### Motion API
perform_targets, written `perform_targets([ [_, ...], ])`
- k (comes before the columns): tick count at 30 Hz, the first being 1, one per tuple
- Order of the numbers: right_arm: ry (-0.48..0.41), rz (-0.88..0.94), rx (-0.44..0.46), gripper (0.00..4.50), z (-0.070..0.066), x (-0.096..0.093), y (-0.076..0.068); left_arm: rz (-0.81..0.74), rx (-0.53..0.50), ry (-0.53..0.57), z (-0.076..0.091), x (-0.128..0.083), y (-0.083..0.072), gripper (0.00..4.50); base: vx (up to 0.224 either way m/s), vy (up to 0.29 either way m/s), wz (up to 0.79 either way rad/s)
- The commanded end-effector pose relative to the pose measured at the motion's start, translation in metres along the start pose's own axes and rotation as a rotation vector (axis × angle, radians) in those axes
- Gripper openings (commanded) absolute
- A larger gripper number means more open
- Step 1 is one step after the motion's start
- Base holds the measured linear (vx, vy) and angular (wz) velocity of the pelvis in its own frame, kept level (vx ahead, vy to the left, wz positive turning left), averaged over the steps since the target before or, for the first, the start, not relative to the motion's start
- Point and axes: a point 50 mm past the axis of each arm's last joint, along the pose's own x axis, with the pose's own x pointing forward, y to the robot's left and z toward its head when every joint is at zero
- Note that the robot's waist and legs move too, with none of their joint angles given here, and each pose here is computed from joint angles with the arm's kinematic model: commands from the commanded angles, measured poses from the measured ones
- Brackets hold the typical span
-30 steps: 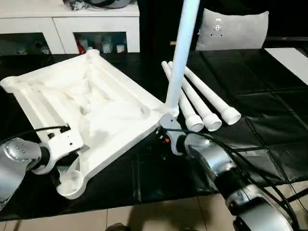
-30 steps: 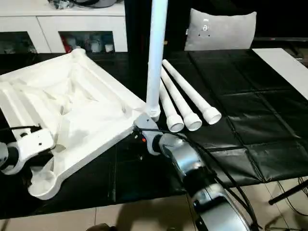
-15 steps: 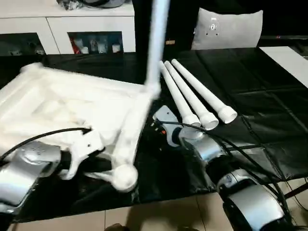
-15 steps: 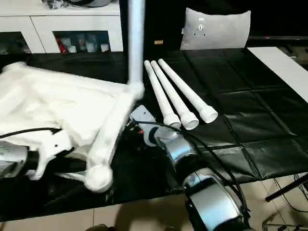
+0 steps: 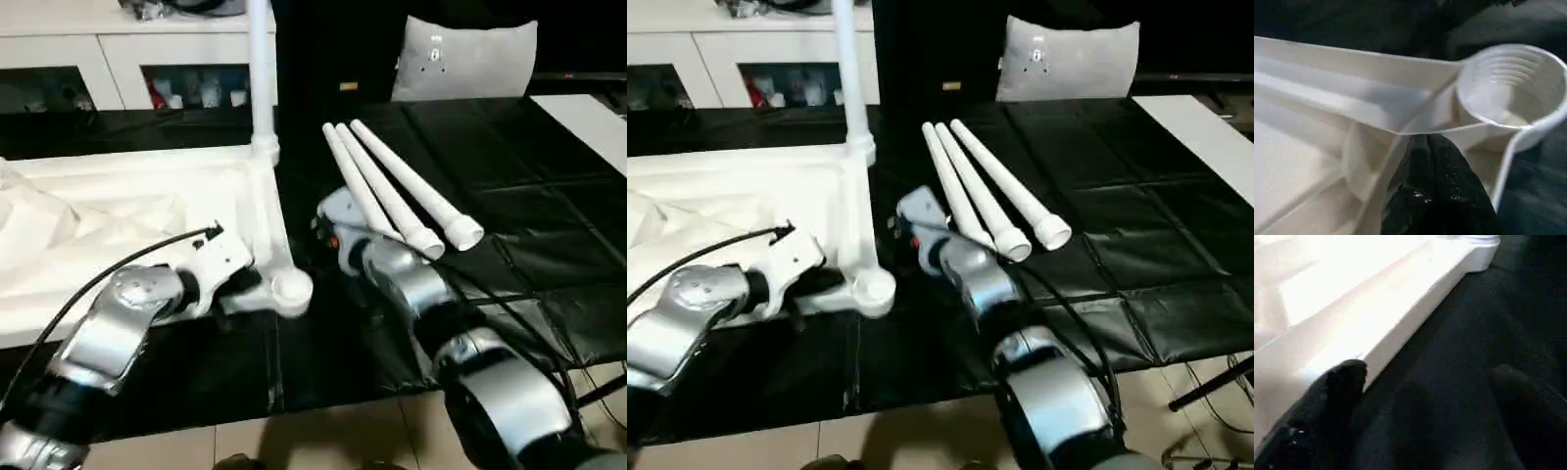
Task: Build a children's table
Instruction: Rotate table base
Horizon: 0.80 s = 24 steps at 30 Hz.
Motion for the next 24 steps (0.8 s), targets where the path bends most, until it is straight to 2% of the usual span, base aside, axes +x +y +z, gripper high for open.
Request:
perform_targets([
  [1, -0.027, -0.081, 0.034, 4.50, 0.020, -0.004, -0.019, 0.057, 0.000, -0.047, 0.008, -0.001, 0.006, 0.04, 0.000, 0.000, 0.00],
  [2, -0.030, -0.095, 0.049, 4.50, 0.026, -0.006, -0.025, 0.045, -0.009, -0.063, 0.010, -0.002, 0.005, 0.04, 0.000, 0.000, 0.00],
  [4, -0.029, -0.107, 0.056, 4.50, 0.029, -0.006, -0.028, 0.035, -0.012, -0.070, 0.010, -0.002, 0.005, 0.34, 0.000, 0.000, 0.00],
  [5, -0.019, -0.150, 0.090, 4.50, 0.034, -0.008, -0.037, 0.009, -0.008, -0.072, 0.009, -0.003, 0.002, 0.34, 0.000, 0.000, 0.00],
  [8, 0.007, -0.190, 0.105, 4.50, 0.036, -0.010, -0.046, -0.017, -0.007, -0.083, 0.009, -0.006, -0.001, 0.60, 0.000, 0.000, 0.00],
  [10, 0.066, -0.234, 0.100, 4.50, 0.033, -0.012, -0.053, -0.039, -0.013, -0.104, 0.012, -0.009, -0.003, 0.71, 0.000, 0.000, 0.00],
  [12, 0.127, -0.237, 0.137, 4.50, 0.027, -0.013, -0.056, -0.058, -0.012, -0.124, 0.017, -0.013, -0.005, 0.83, 0.000, 0.000, 0.00],
  [14, 0.141, -0.238, 0.145, 4.50, 0.026, -0.013, -0.057, -0.062, -0.010, -0.127, 0.018, -0.014, -0.005, 0.90, 0.000, 0.000, 0.00],
  [16, 0.182, -0.264, 0.152, 4.50, 0.020, -0.014, -0.060, -0.076, -0.006, -0.141, 0.022, -0.015, -0.006, 1.15, 0.000, 0.000, 0.00],
  [18, 0.199, -0.276, 0.155, 4.50, 0.017, -0.015, -0.062, -0.083, -0.007, -0.149, 0.024, -0.015, -0.006, 1.36, 0.000, 0.000, 0.00],
  [20, 0.208, -0.275, 0.164, 4.50, 0.015, -0.016, -0.062, -0.086, -0.004, -0.150, 0.026, -0.016, -0.007, 1.36, 0.000, 0.000, 0.00],
  [21, 0.210, -0.275, 0.167, 4.50, 0.015, -0.016, -0.062, -0.087, -0.003, -0.150, 0.026, -0.016, -0.007, 1.63, 0.000, 0.000, 0.00],
  [24, 0.218, -0.300, 0.200, 4.50, 0.013, -0.017, -0.066, -0.096, -0.004, -0.156, 0.028, -0.019, -0.008, 1.75, 0.000, 0.000, 0.00],
])
